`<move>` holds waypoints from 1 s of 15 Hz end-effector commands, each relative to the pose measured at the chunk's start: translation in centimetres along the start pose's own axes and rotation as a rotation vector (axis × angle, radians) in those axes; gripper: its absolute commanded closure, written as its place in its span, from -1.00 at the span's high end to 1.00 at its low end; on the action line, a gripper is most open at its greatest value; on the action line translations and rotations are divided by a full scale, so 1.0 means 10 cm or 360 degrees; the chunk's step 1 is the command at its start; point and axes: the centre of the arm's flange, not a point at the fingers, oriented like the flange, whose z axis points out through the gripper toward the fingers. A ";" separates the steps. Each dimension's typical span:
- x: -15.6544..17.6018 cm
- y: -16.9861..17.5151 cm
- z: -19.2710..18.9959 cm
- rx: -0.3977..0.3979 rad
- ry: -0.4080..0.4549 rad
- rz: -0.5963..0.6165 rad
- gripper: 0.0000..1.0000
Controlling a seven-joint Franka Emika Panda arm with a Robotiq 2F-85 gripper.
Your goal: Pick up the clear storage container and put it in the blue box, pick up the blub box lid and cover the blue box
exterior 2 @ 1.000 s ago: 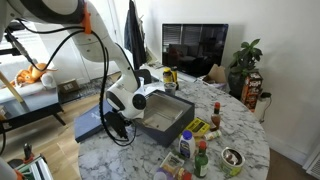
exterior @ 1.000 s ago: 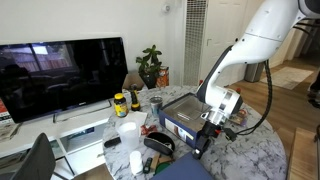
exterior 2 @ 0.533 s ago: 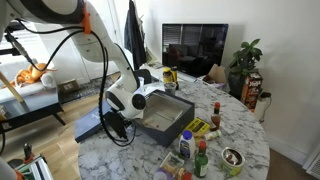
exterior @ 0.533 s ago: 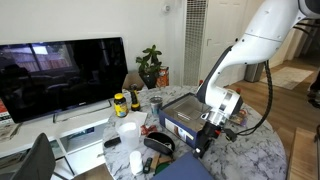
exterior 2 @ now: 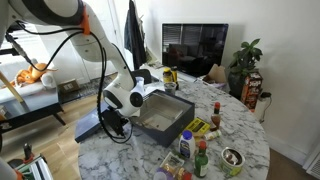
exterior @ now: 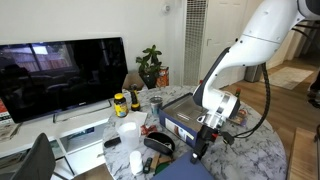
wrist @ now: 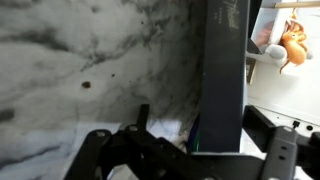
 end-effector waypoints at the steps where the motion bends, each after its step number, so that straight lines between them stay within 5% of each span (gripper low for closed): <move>1: 0.06 0.08 0.29 0.0065 -0.0030 0.0049 0.38; 7: 0.07 0.09 0.17 0.0133 -0.0029 0.0061 -0.57; 15: 0.01 0.00 -0.16 0.0405 -0.0084 0.0101 -0.90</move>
